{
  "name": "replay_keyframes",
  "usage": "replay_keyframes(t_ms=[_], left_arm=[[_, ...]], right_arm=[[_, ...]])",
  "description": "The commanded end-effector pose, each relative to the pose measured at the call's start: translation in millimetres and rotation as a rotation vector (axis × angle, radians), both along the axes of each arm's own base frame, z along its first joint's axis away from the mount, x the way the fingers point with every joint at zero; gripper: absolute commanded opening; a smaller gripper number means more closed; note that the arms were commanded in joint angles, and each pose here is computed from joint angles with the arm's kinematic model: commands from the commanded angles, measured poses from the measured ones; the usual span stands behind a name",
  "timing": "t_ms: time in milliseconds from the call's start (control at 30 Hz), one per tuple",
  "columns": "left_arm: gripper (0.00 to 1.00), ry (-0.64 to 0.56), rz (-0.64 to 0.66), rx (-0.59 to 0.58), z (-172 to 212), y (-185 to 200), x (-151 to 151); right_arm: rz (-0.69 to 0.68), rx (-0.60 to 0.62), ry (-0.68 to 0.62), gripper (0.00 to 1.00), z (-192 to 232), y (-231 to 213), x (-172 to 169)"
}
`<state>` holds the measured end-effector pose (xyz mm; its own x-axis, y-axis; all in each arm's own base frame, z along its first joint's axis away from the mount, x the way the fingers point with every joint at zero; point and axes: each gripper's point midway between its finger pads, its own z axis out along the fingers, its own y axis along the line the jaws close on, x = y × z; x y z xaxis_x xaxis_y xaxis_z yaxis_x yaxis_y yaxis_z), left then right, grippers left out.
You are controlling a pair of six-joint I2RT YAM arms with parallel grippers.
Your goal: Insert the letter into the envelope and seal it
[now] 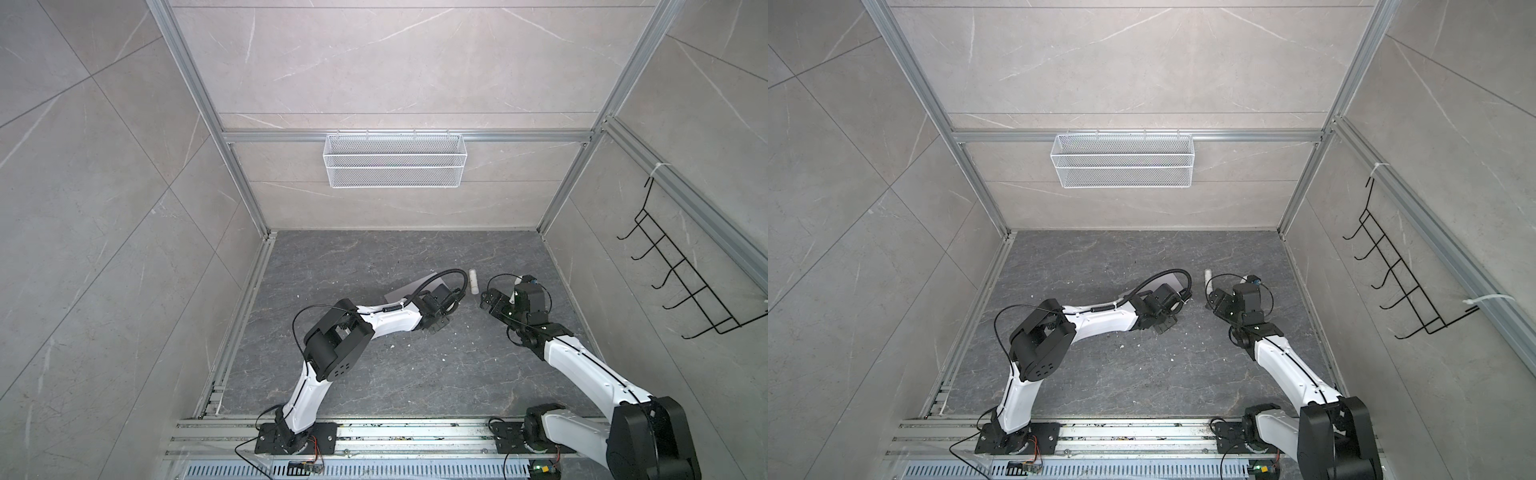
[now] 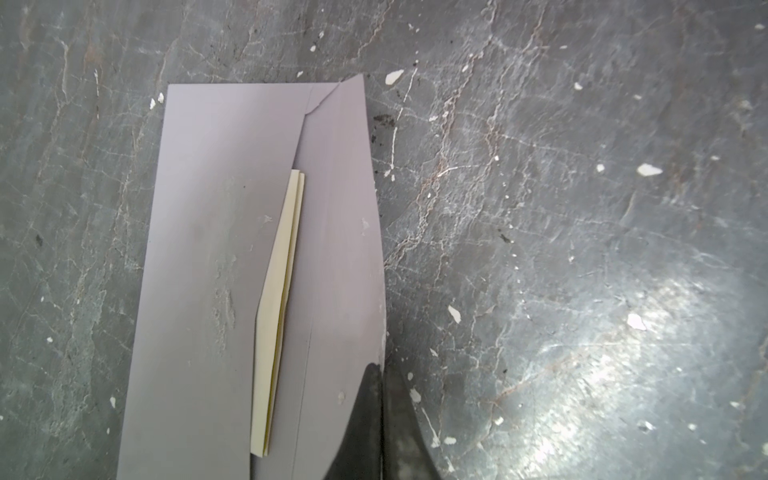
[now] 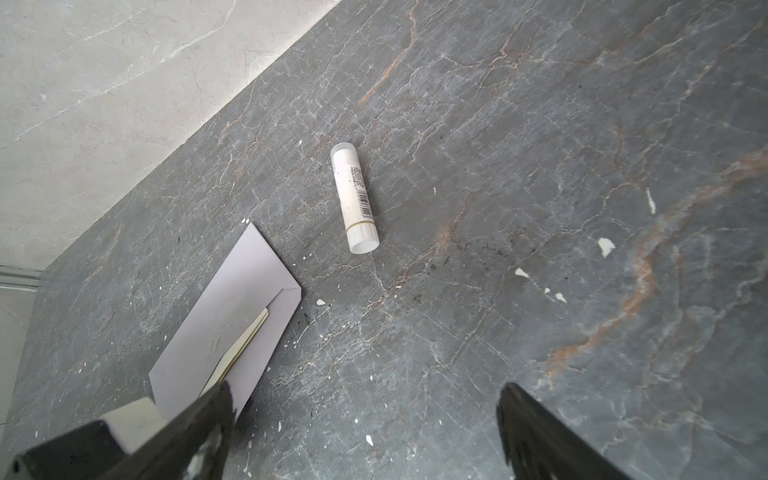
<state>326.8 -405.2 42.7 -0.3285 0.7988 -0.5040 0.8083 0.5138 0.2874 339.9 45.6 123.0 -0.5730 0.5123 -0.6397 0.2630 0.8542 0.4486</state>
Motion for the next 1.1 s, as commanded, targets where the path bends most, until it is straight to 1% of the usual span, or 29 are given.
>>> replay_keyframes(t_ms=[0,133,267,367,500,567,800,1067], left_arm=[[0.00,-0.074,-0.086,-0.059,41.2,-7.6,0.6],[0.00,-0.085,-0.200,-0.092,63.3,-10.5,-13.8],[0.00,-0.116,-0.301,-0.070,73.8,1.9,-29.5],[0.00,-0.140,-0.382,-0.028,69.1,15.1,-42.0],[0.00,-0.134,-0.396,0.073,55.2,37.4,-47.5],[0.00,-0.135,-0.390,0.103,50.6,46.7,-49.4],[0.00,-0.135,-0.366,0.107,47.2,61.6,-56.7],[0.00,-0.083,-0.342,0.140,32.6,72.3,-63.0]], right_arm=[[0.006,-0.007,0.011,0.99,-1.3,-1.7,-6.4],[0.007,-0.010,0.009,0.99,0.2,-2.6,-8.8],[0.010,-0.020,0.010,1.00,1.3,-3.9,-10.6],[0.012,-0.023,0.013,1.00,0.3,-4.4,-10.7],[0.022,-0.015,0.012,1.00,0.4,-1.7,-9.1],[0.025,-0.013,0.014,1.00,-0.3,-1.2,-8.9],[0.027,-0.009,0.018,0.99,-1.4,-0.7,-9.2],[0.030,-0.007,0.023,0.99,-2.2,0.0,-9.6]])
